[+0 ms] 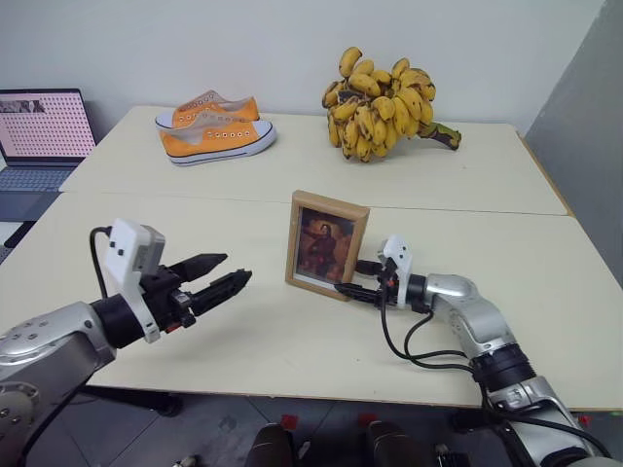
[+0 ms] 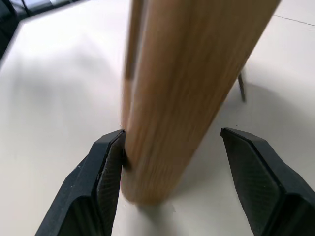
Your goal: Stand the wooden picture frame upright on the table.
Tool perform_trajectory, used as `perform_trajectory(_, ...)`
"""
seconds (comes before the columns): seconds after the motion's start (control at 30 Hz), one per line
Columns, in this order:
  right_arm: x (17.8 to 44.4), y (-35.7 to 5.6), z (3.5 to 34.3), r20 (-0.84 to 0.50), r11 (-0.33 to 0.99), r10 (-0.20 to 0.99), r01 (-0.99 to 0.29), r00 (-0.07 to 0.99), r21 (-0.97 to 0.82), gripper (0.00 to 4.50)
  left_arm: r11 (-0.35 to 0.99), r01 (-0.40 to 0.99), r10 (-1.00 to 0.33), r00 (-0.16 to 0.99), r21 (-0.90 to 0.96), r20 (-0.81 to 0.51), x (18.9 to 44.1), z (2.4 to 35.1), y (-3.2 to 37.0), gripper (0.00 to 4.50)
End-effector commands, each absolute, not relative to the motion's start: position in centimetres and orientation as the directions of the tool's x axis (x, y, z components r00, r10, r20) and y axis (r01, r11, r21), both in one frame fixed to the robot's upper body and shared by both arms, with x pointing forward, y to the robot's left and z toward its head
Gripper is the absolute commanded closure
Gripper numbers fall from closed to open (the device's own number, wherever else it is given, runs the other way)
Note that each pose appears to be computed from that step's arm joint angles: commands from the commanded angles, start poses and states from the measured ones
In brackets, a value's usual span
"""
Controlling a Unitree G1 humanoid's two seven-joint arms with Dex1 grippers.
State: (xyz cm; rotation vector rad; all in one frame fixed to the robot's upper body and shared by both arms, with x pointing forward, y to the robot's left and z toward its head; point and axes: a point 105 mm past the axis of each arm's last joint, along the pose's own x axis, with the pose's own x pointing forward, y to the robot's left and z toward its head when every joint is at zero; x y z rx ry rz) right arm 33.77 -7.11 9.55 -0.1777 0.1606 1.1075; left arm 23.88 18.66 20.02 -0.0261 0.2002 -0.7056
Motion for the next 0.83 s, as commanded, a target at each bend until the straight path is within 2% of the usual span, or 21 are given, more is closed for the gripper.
perform_trajectory(0.03, 32.3, -10.9, 10.4, -0.286, 0.449, 0.825, -0.873, 0.487, -0.192, 1.27, 0.737, 0.674, -0.674, 0.727, -0.055, -0.128, 24.2, 20.9, 17.6, 1.22)
perform_trajectory(0.2, 30.4, -13.2, 13.7, -0.255, 0.503, 0.803, -0.842, 0.538, -0.194, 1.27, 0.729, 0.683, -0.683, 0.723, -0.043, -0.102, 25.4, 21.2, 17.4, 1.22)
perform_trajectory(0.37, 30.0, -12.8, 19.3, -0.131, 0.557, 0.798, -0.803, 0.589, -0.213, 1.27, 0.723, 0.689, -0.69, 0.717, -0.047, -0.1, 26.3, 21.3, 17.3, 1.22)
perform_trajectory(0.47, 29.9, -12.2, 21.2, -0.08, 0.575, 0.798, -0.795, 0.597, -0.193, 1.27, 0.714, 0.698, -0.7, 0.707, -0.056, -0.105, 26.5, 21.4, 17.2, 1.22)
perform_trajectory(0.57, 29.6, -11.6, 21.8, -0.054, 0.587, 0.799, -0.796, 0.599, -0.148, 1.27, 0.711, 0.699, -0.702, 0.702, -0.071, -0.118, 26.7, 21.4, 17.2, 1.22)
perform_trajectory(0.83, 29.7, -11.9, 20.7, -0.072, 0.613, 0.781, -0.783, 0.62, -0.1, 1.27, 0.764, 0.643, -0.645, 0.755, -0.055, -0.119, 27.4, 21.3, 17.5, 1.22)
